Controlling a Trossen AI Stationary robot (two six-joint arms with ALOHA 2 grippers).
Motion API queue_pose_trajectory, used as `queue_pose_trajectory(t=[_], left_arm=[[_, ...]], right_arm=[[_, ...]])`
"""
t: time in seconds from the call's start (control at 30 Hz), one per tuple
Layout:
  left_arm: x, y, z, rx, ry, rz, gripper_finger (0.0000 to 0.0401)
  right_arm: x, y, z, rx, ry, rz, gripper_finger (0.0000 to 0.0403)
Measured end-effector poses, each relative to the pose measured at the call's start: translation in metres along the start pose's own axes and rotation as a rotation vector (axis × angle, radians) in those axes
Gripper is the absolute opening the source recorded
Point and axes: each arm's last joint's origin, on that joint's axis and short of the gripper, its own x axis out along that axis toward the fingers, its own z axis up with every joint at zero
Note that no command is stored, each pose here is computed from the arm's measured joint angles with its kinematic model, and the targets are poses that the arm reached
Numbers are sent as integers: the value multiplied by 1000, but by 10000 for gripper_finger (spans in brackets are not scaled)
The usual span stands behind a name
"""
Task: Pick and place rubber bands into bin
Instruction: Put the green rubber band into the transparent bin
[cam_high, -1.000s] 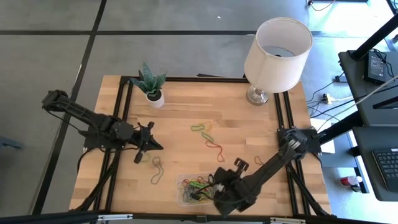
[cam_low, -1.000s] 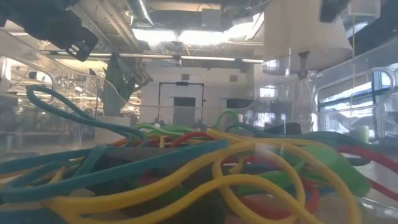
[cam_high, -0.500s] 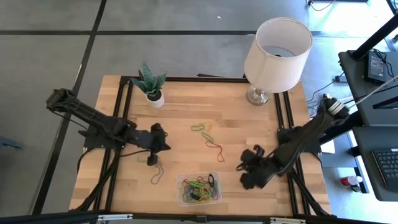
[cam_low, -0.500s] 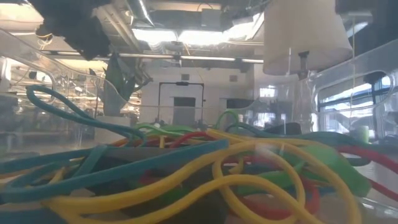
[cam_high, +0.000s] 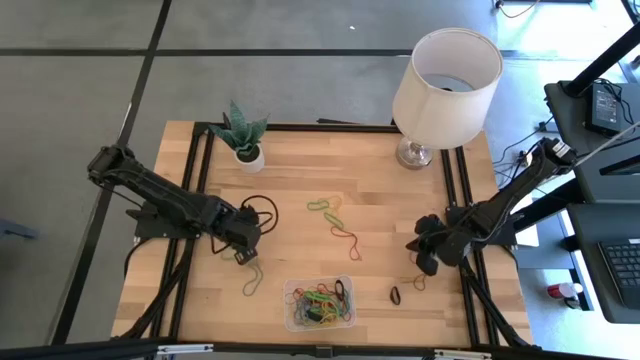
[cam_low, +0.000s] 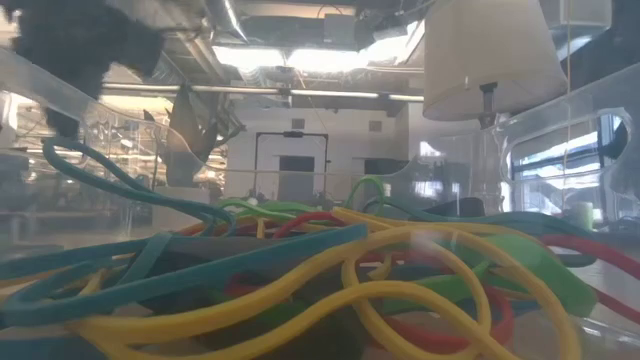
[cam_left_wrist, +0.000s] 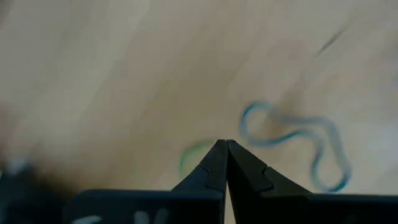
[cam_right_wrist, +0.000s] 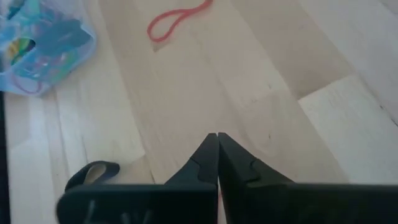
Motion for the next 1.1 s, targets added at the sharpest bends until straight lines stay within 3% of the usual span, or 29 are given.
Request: queue_pose_trajectory(t=[0.17,0.43,0.63,0.77,0.9,1.1], left_arm=[[9,-1,-9,-37,134,45,15],[34,8,-28,-115,228,141,93],[56,12,-36,-164,243,89,115],[68,17,-40,-174,246,90,114],[81,25,-46,-292,267,171,98],[84,17,-45,-230,257,138,17]], right_arm=[[-4,-11,-3,35,-35,72,1],[-12,-14,-1,29,-64,128,1],[-13,-14,-1,13,-70,135,1],[-13,-14,-1,16,-70,136,1],[-13,-14,0,22,-72,140,1],[-13,-13,0,25,-75,146,4]])
